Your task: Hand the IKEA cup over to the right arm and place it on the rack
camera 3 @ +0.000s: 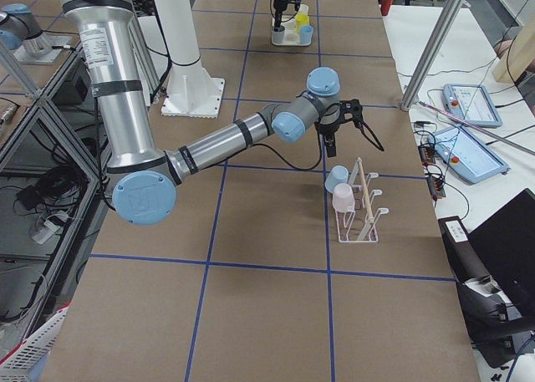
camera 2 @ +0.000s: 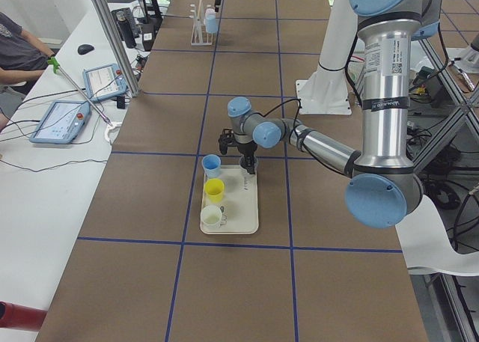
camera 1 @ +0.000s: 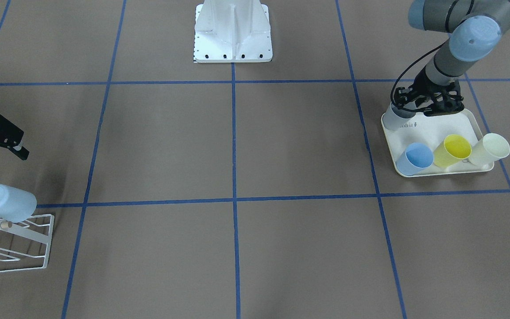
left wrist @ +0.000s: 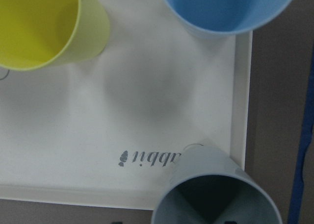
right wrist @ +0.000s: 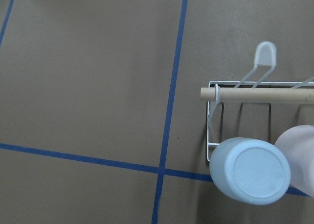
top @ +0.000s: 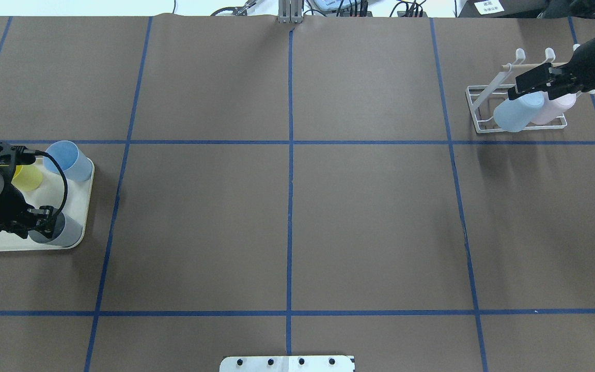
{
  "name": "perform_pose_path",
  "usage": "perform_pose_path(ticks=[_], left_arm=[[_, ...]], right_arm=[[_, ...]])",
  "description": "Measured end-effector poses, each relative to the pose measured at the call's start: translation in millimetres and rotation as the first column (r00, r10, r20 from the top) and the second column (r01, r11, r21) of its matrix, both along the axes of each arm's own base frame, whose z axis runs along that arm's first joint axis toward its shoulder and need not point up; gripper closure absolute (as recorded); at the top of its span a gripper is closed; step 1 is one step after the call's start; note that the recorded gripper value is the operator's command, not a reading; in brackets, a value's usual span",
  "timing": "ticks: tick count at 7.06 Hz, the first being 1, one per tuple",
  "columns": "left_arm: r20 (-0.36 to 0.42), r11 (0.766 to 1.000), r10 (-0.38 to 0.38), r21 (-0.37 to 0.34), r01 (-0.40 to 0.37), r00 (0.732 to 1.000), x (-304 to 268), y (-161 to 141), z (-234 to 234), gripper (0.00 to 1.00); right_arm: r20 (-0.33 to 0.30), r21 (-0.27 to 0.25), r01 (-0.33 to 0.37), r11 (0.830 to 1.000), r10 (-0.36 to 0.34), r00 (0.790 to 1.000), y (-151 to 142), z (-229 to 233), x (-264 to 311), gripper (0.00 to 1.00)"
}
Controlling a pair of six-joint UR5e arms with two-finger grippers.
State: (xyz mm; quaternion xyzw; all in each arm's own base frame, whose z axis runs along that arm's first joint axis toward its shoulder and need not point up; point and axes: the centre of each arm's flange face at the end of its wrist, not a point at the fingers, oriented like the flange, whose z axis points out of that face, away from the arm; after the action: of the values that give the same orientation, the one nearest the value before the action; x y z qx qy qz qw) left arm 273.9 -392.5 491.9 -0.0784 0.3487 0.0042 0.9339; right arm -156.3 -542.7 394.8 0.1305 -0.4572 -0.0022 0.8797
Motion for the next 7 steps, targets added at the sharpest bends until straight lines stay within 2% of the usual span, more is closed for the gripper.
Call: perform_pose_path(ticks=[4, 7], left_arm=[[-0.009, 1.000, -0.008, -0.004, 0.008, 1.000, -11.1, 6.4, -7.7, 1.00], [-0.048, 0.998, -0.066, 0.016, 0.067, 0.997, -44.9, 12.6, -73.9, 1.00]], right_arm=[[-0.003, 0.003, 0.000, 1.000, 0.000, 1.000, -1.2, -1.1, -2.1, 0.01], [0.010, 0.001, -0.002, 1.000, 0.002, 1.000, -1.8, -11.6, -13.0, 0.01]])
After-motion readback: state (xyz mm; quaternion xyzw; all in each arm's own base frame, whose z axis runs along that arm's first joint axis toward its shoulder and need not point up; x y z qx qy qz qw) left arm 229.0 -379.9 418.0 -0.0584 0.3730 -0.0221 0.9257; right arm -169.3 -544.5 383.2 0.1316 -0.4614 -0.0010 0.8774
